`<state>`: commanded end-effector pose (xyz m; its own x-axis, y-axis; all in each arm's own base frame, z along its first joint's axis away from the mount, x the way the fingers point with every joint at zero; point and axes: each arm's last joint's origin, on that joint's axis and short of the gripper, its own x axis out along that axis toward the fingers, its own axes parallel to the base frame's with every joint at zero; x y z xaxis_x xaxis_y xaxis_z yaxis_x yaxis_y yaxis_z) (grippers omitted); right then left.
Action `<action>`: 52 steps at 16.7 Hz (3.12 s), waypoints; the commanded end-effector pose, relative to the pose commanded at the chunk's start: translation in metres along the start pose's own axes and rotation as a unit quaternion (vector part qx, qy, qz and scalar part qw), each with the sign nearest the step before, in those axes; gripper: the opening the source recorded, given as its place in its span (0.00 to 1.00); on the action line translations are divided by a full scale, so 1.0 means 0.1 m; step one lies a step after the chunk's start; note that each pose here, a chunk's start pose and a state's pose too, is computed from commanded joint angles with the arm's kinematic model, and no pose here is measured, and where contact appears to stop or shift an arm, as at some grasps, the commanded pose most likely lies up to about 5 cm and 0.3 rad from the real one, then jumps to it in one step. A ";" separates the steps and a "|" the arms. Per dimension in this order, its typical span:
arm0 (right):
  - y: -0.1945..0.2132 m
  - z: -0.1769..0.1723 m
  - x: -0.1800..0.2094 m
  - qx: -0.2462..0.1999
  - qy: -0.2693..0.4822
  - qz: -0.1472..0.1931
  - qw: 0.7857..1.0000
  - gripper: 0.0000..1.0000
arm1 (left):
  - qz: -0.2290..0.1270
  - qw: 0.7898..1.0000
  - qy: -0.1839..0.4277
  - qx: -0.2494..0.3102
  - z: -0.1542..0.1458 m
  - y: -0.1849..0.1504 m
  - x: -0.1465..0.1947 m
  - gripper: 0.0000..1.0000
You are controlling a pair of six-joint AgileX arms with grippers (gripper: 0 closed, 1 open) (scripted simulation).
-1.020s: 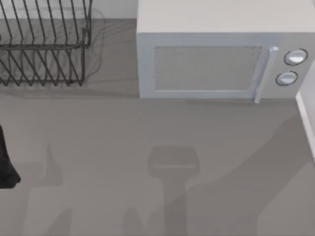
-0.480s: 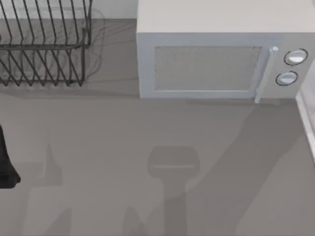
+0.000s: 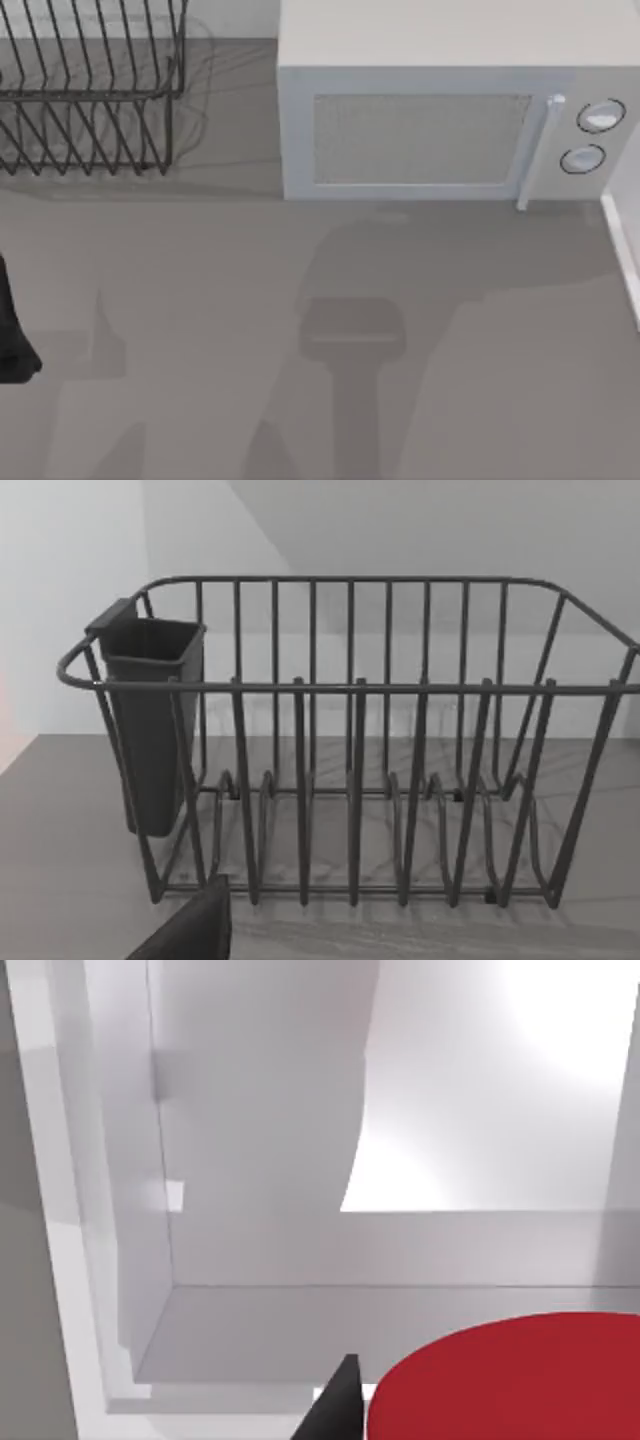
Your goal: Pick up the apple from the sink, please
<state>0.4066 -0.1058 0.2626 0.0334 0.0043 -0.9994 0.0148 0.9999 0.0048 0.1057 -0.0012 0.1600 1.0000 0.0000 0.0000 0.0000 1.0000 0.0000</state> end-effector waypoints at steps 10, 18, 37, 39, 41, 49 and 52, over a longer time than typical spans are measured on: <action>0.19 -0.06 -0.24 -0.001 -0.007 0.001 1.000 0.00 | 0.000 1.000 0.000 0.000 0.00 0.00 0.00 1.00; 1.71 -0.31 -0.33 0.009 0.015 0.025 1.000 0.00 | 0.000 1.000 0.000 0.000 0.00 0.00 0.00 1.00; 3.16 -0.91 0.26 -0.001 0.049 0.004 0.999 0.00 | 0.000 1.000 0.000 0.000 0.00 0.00 0.00 1.00; 3.14 -0.91 0.58 0.001 0.062 -0.003 0.998 0.00 | 0.000 1.000 0.000 0.000 0.00 0.00 0.00 1.00; 3.12 -0.93 0.84 0.003 0.059 -0.008 0.998 0.00 | 0.000 1.000 0.000 0.000 0.00 0.00 0.00 1.00; 3.17 -0.95 1.01 -0.002 0.017 -0.002 1.000 0.00 | 0.000 1.000 0.000 0.000 0.00 0.00 0.00 1.00; 3.17 -0.95 1.01 -0.002 0.017 -0.002 1.000 0.15 | 0.000 1.000 0.000 0.000 0.00 0.00 0.00 1.00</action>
<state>0.3196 0.2128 0.1600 0.0000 0.0000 -1.0000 0.0100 0.9999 0.0000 0.1057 -0.0012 0.1600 1.0000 0.0000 0.0000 0.0000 1.0000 0.0000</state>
